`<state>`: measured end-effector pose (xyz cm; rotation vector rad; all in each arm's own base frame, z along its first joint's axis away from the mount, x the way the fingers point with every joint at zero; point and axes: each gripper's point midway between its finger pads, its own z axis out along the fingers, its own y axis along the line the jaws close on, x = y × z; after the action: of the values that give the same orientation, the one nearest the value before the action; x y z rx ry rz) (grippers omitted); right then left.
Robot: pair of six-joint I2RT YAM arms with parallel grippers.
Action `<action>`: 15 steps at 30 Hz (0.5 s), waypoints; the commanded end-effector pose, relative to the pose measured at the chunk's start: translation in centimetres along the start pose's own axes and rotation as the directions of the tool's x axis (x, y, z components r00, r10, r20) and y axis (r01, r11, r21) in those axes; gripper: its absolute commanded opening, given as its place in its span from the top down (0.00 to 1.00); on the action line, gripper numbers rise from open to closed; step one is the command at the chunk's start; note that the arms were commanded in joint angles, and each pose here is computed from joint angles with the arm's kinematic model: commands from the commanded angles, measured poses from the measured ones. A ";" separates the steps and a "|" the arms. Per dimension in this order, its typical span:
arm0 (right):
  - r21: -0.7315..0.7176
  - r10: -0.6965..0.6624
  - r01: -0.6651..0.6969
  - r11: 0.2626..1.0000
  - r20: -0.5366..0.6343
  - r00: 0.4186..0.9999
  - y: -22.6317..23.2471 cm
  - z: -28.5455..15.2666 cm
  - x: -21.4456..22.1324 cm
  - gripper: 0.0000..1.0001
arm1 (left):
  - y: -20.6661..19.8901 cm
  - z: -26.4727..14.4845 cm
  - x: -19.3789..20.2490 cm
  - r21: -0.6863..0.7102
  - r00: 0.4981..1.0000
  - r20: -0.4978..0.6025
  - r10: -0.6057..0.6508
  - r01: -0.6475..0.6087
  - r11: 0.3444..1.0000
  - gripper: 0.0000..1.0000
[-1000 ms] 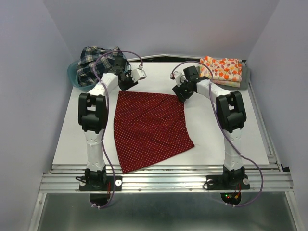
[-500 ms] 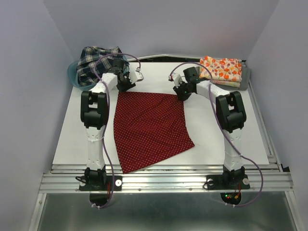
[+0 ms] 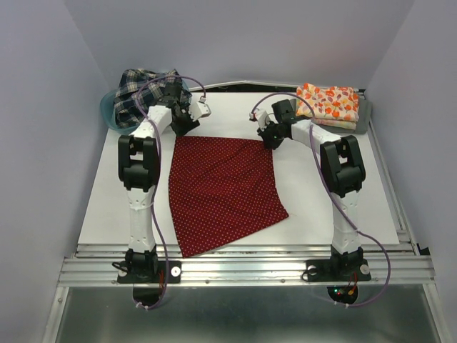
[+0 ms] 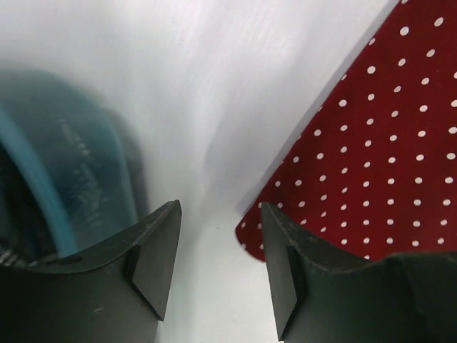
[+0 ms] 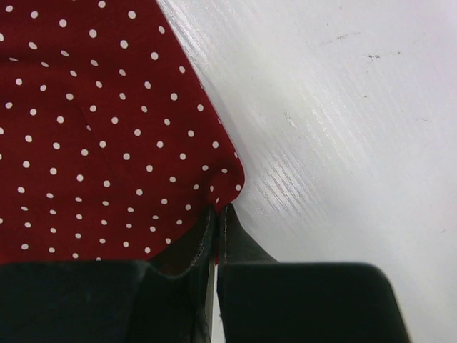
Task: Fold and stack the skirts
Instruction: Fold the skirt
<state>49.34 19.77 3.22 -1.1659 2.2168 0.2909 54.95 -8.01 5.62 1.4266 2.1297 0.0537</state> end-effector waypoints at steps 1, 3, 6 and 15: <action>0.025 -0.020 0.020 0.999 -0.016 1.000 -0.4 -0.5 0.6 0.99 | 3.2 -5.6 -3.4 -0.067 0.998 0.065 0.015 -0.010 0.998 0.40; 0.027 -0.020 0.021 0.999 -0.016 1.000 -0.5 -0.5 0.6 0.99 | 3.0 -5.6 -3.3 -0.047 0.997 0.069 0.020 -0.017 0.999 0.40; 0.039 -0.016 0.017 0.999 -0.014 1.000 -1.1 -0.7 0.6 0.99 | 1.9 -4.8 -2.6 -0.004 0.997 0.063 0.031 -0.031 1.000 0.40; 0.059 -0.029 0.031 0.998 -0.034 0.999 -1.5 -0.6 1.0 0.99 | -0.8 -1.7 -0.8 0.126 0.999 0.028 0.027 -0.030 0.992 0.40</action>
<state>49.54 19.33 3.15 -1.1737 2.2163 0.2635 54.46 -8.41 7.35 1.4777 2.1209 -0.0279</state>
